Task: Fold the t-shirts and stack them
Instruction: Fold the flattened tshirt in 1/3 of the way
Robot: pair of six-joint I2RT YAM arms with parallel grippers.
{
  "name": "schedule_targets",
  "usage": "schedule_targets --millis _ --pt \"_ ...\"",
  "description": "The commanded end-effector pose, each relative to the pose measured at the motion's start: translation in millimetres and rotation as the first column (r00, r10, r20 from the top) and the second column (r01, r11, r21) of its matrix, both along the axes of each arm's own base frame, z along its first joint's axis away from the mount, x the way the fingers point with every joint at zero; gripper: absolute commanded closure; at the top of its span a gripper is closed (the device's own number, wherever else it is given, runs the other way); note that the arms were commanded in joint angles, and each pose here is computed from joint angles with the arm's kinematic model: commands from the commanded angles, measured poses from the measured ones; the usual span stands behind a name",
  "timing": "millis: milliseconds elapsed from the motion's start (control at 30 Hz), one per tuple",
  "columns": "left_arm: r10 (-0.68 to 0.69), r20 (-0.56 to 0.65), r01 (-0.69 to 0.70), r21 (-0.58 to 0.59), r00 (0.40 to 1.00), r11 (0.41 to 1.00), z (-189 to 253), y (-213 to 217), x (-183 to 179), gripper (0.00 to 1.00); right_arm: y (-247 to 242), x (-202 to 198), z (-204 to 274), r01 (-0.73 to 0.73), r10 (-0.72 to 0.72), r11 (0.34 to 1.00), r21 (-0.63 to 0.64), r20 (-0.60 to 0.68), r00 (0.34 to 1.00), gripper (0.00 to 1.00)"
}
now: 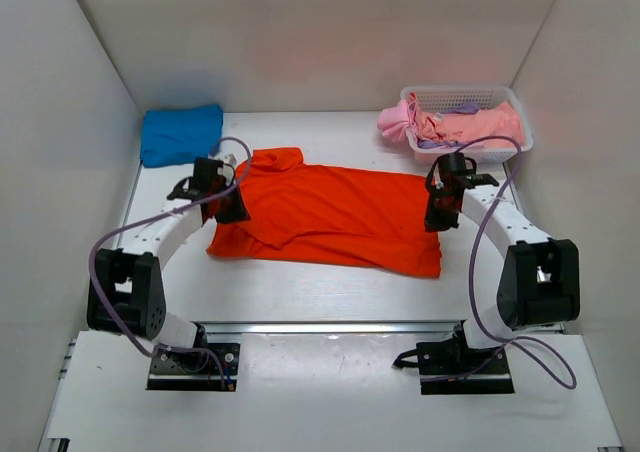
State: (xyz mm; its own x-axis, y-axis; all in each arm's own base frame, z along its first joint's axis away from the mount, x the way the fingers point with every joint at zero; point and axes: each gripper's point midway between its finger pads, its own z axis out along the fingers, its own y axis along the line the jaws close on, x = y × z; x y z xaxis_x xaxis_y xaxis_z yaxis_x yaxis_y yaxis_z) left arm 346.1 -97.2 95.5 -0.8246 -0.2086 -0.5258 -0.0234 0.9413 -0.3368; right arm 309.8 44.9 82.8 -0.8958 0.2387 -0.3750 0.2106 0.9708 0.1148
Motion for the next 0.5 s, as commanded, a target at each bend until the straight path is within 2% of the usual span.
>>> schedule_targets --millis 0,233,467 --pt "0.0 -0.047 -0.001 -0.013 0.999 1.0 -23 -9 -31 0.86 27 -12 -9 -0.032 0.032 0.995 0.097 -0.002 0.999 1.0" --pt "0.009 -0.13 -0.004 0.042 0.992 0.999 -60 -13 -50 0.91 39 -16 -43 -0.031 0.038 0.991 0.127 -0.054 0.998 1.0" --pt "-0.058 -0.253 0.077 0.068 0.966 0.995 -85 -22 -84 0.92 34 -35 -68 -0.026 0.044 0.993 0.119 -0.153 0.987 1.0"
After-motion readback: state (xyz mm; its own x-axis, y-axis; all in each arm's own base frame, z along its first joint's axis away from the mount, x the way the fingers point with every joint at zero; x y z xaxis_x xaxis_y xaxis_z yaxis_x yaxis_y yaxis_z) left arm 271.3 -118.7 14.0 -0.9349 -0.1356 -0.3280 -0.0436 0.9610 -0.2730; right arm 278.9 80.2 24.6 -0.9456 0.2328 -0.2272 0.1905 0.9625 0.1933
